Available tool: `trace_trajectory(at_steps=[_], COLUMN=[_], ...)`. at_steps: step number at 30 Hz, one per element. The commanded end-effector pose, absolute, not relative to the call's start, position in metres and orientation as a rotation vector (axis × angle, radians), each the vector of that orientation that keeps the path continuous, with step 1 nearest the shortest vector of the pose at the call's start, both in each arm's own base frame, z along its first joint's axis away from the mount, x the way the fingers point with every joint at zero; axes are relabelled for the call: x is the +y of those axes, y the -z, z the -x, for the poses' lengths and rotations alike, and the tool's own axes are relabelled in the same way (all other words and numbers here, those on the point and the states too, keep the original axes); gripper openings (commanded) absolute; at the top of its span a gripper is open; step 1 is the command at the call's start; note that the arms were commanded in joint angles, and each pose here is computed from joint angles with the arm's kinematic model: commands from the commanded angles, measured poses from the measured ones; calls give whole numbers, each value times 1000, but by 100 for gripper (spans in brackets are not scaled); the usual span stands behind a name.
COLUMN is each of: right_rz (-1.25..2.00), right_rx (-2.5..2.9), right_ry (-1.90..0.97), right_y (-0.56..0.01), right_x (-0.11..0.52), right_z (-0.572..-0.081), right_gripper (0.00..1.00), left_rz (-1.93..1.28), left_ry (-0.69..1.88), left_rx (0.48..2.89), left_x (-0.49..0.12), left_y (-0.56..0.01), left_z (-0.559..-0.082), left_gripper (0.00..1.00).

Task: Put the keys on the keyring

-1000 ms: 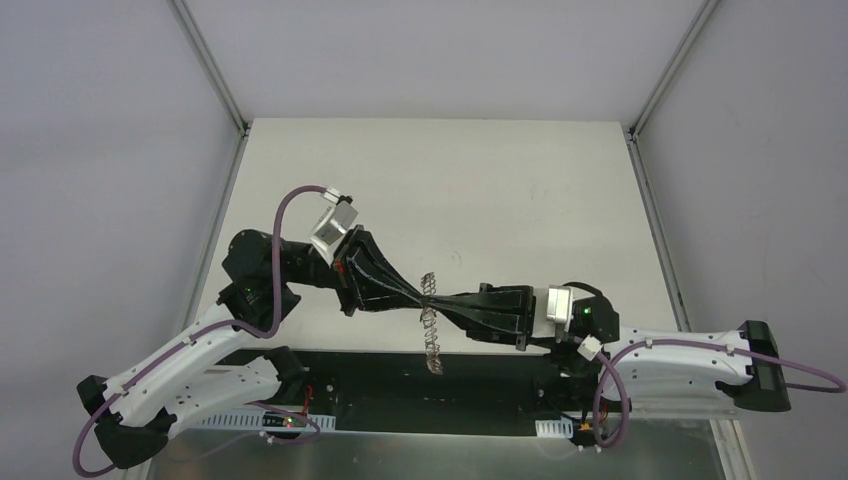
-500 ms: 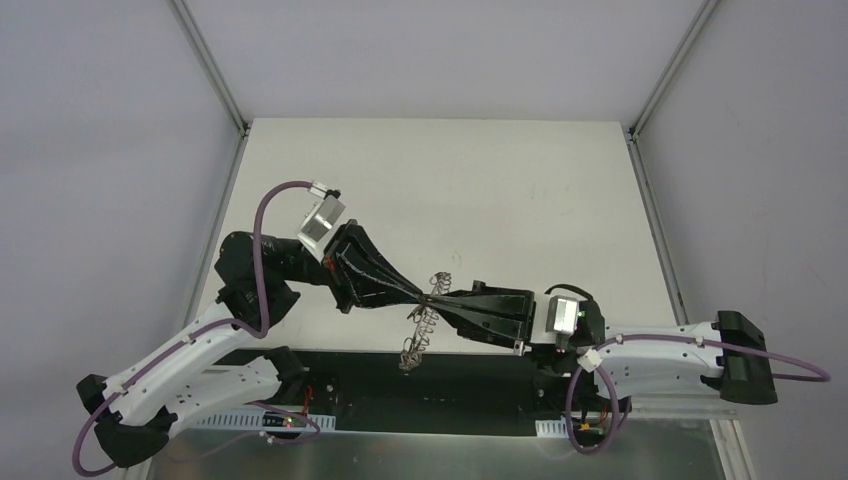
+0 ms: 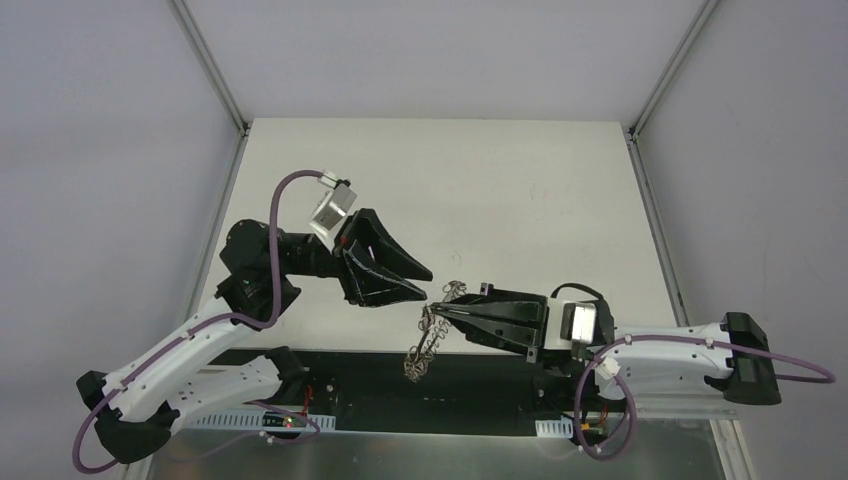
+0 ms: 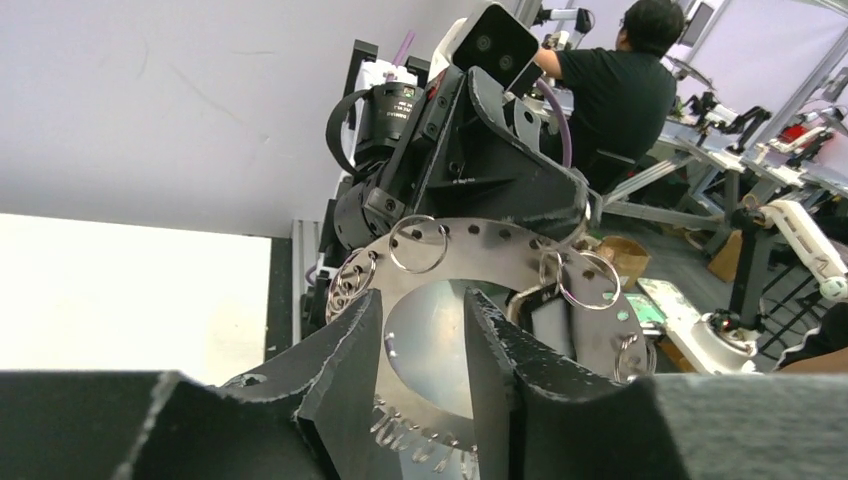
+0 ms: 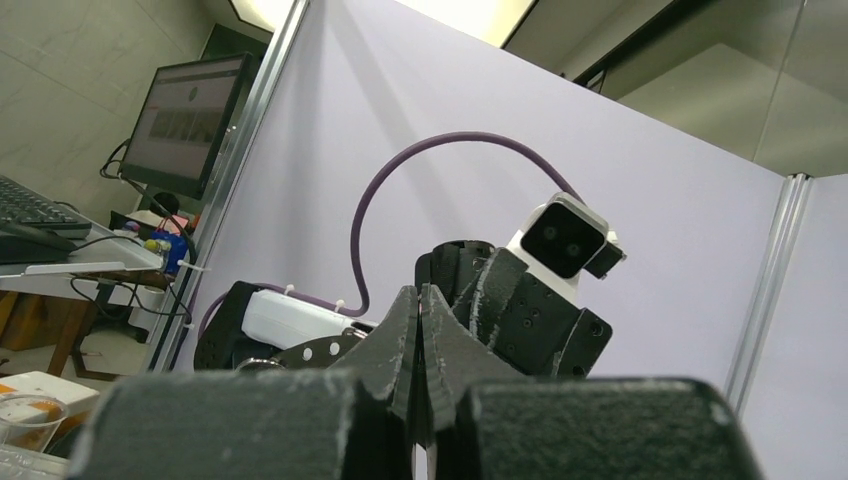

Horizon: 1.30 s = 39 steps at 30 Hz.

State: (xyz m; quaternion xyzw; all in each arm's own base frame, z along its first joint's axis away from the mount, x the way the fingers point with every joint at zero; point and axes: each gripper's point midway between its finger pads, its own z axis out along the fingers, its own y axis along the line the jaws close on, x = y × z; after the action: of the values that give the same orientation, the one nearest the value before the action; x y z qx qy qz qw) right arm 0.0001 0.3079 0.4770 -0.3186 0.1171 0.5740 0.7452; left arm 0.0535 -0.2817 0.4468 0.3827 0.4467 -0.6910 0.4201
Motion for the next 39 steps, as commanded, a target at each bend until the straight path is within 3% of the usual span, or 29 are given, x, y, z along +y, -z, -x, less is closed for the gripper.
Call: trace_trajectory(at_steps=[1,17,39], right_rz=[595,556,527], right_rx=[172,307,324], right_ry=[-1259,-1354,-1300], right_y=[-508,-524,-528], right_x=[275,270,281], right_z=[4,-6,-17], right_gripper=[0,0,0], left_rz=[-972,-1061,-1127], left_ry=[1664,1656,1697], left_rx=[995,844,764], left_x=[-265,-267,-265], left_y=[-479,-500,-499], left_z=[-42,-34,-18], left_gripper=[38,47,47])
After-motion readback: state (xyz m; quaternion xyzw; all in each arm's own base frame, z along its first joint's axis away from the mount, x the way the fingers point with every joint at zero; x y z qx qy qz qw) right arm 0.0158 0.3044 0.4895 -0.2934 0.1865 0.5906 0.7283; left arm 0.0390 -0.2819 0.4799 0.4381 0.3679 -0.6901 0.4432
